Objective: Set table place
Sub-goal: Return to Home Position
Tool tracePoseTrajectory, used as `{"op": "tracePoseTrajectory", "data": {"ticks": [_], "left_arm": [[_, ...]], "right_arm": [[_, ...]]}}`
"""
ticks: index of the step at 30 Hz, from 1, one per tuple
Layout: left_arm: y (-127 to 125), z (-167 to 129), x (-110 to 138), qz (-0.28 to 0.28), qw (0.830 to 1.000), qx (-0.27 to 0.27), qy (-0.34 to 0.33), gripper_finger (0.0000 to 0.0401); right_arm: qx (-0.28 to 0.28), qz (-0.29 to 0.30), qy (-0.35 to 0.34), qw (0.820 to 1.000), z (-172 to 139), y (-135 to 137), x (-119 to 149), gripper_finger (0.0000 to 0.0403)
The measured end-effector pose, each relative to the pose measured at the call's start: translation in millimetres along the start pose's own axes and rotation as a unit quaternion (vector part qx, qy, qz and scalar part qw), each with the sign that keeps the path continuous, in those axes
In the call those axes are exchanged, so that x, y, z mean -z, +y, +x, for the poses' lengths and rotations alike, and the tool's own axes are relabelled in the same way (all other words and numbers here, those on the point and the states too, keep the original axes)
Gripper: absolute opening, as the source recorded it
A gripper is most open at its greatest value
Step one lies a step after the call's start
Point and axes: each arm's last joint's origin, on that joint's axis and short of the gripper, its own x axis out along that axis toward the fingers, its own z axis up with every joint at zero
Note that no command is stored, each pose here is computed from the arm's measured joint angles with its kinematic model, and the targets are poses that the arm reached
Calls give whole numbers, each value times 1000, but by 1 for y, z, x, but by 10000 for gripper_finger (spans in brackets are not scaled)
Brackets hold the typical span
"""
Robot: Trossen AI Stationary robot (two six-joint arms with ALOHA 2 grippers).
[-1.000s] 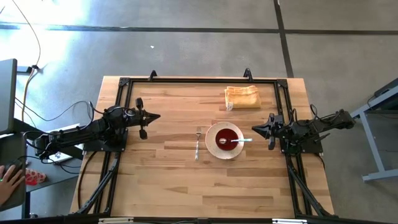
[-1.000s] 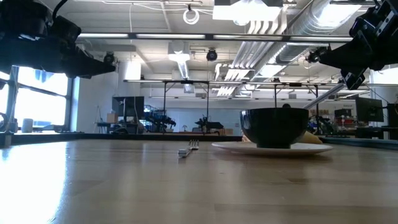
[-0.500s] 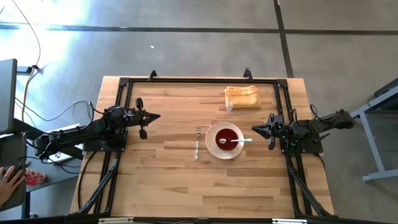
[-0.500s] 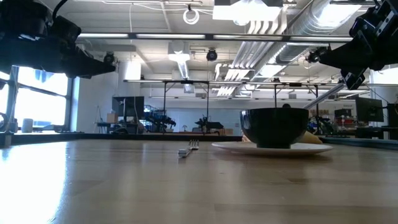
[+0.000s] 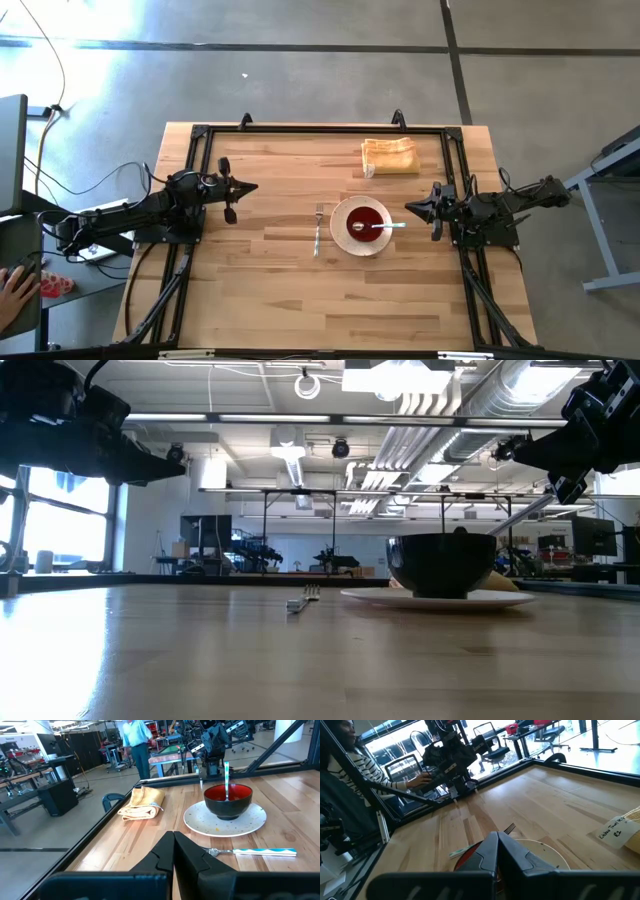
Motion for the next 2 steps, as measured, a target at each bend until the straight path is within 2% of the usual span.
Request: {"op": "tracePoseTrajectory", "data": {"ticks": [2], "left_arm": [[0,0,0,0,1000,0,0,1]], "right_arm": [[0,0,0,1000,0,0,0,0]]}}
